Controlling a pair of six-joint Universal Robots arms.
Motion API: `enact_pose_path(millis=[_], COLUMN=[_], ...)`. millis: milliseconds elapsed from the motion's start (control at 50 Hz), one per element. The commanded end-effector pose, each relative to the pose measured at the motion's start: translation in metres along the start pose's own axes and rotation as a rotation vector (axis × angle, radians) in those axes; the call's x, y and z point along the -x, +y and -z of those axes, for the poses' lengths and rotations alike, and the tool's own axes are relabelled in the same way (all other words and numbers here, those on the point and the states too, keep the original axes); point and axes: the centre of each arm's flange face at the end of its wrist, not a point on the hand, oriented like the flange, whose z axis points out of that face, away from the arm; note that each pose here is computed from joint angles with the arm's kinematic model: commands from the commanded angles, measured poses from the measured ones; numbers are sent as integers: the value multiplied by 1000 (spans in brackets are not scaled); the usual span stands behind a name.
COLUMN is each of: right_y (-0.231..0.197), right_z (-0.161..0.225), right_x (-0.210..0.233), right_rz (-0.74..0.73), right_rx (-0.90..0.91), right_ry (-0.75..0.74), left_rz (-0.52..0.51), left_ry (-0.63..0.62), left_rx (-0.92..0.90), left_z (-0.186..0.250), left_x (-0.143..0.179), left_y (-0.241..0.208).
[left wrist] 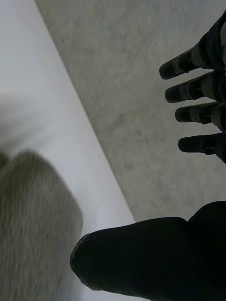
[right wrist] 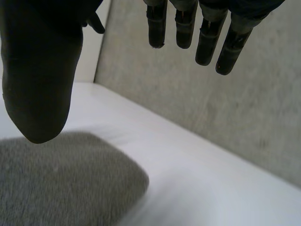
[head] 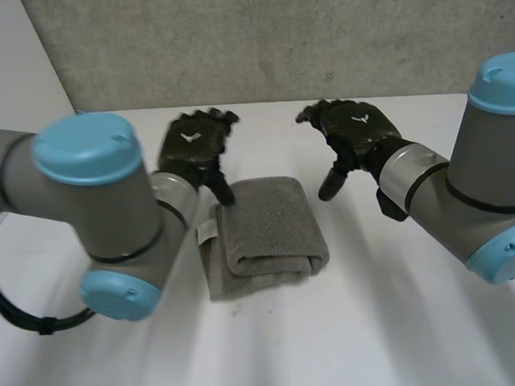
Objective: Fold the towel.
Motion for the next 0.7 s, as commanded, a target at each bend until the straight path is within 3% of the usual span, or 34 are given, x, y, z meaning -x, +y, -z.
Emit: enact_pose_path(millis=[20, 200, 300, 700], right_y=[28, 51, 62, 106], right_z=[-11, -22, -33, -60], right_x=[-10, -12, -4, 26], right_rz=[-28, -40, -43, -29], right_rx=[136, 191, 204, 309], right_ry=[5, -2, -49, -106], left_rz=[3, -18, -42, -52], left_ry=[84, 71, -25, -72], left_rx=[86, 184, 256, 343], left_z=[-8, -14, -12, 0], left_x=[-39, -39, -17, 3], left_y=[36, 68, 86, 105])
